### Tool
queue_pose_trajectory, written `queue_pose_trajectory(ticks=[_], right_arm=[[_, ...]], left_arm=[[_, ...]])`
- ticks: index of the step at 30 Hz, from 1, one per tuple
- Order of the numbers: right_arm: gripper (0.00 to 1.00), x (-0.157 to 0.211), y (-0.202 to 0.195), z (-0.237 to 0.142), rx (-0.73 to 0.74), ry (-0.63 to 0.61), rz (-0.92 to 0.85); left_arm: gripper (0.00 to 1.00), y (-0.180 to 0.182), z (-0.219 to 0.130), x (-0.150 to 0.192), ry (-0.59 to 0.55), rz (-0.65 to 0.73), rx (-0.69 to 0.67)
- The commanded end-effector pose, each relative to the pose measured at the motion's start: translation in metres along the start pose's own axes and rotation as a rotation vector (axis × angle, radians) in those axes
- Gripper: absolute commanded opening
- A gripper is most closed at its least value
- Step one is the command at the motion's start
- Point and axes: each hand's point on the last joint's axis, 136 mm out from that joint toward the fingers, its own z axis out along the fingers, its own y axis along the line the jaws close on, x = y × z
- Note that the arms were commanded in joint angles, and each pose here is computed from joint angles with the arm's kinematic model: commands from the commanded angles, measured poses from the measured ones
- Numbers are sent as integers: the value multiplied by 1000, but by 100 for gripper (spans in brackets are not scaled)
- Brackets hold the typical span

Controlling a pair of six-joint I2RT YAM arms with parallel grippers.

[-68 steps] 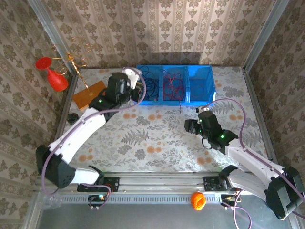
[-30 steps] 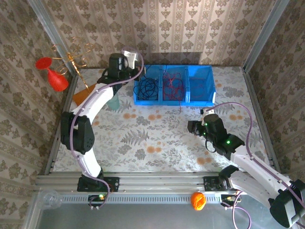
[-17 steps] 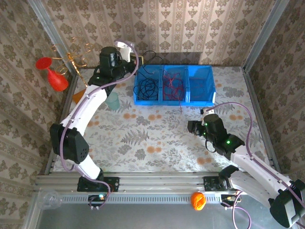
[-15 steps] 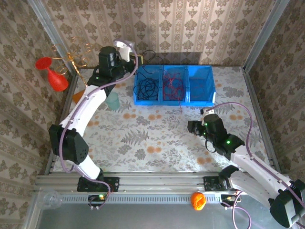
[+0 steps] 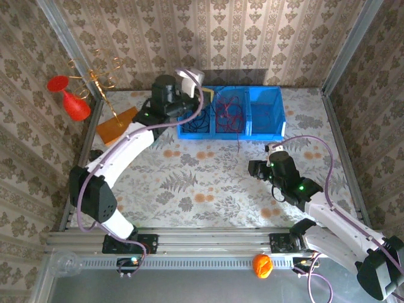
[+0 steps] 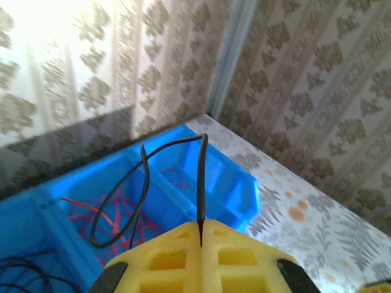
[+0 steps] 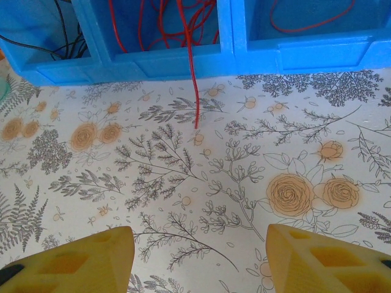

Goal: Untangle the cables

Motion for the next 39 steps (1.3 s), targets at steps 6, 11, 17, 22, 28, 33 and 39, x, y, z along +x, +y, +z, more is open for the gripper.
queue_pose_trajectory(ticks=[6, 11, 17, 22, 28, 33, 39], right_arm=[[60, -6, -1, -3, 0, -31, 8], [60, -7, -1, -5, 1, -35, 0], [60, -9, 2, -4, -16, -42, 12], [60, -11, 3, -7, -24, -45, 11], [60, -15, 3, -12, -24, -58, 8], [60, -14, 3, -12, -27, -58, 15], [60, -9, 0, -13, -21, -52, 14]], left_arm=[[0, -21, 4, 91, 59, -66, -51], [0, -50, -40, 73, 19, 23, -69], [0, -32, -91, 53, 10, 103, -268], [0, -27, -118, 46, -17, 113, -331], [0, -34, -133, 11, -64, 165, -340], [0, -15, -123, -14, -67, 230, -409], [0, 35, -110, -20, -50, 224, -513]])
